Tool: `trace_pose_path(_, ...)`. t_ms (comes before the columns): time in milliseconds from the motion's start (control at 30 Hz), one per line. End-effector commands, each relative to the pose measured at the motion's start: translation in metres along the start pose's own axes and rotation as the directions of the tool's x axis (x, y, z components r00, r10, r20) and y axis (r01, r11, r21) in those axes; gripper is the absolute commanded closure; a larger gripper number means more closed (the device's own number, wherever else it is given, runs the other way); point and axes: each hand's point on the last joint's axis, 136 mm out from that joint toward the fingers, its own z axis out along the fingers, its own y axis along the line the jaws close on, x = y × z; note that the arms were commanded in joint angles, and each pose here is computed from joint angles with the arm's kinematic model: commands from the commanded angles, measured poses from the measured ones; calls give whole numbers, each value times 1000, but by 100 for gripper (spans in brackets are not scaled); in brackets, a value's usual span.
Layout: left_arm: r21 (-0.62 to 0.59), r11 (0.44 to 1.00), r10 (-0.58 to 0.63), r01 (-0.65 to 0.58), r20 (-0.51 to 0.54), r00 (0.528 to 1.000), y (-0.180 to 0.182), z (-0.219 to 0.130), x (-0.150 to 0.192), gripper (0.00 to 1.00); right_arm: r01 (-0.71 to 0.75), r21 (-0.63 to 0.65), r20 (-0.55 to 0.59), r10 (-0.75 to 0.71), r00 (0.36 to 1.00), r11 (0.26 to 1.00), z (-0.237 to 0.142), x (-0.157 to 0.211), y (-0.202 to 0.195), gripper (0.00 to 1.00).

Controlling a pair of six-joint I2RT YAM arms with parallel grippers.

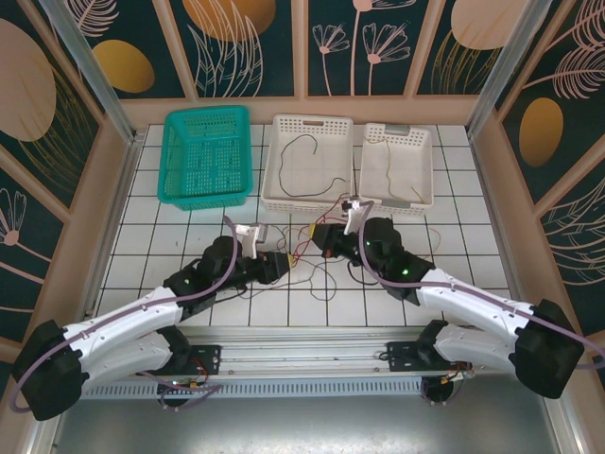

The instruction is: Untangle the cables

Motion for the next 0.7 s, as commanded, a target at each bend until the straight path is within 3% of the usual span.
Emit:
trace_pose_path(0,91,996,19,-20,16,1000,-16,-1,-1,62,-19,-73,-12,18,1000,997,0,-1,11,100)
trace_pose_path(267,341,938,21,-65,132,991,-63,-26,-18,47,-53,-138,-100,39,994,989,13,12,20,100)
trace_pose_path(667,292,953,55,-77,80,995,-45,-19,-1,46,-82,-225,-123,55,991,971,14,9,39,100)
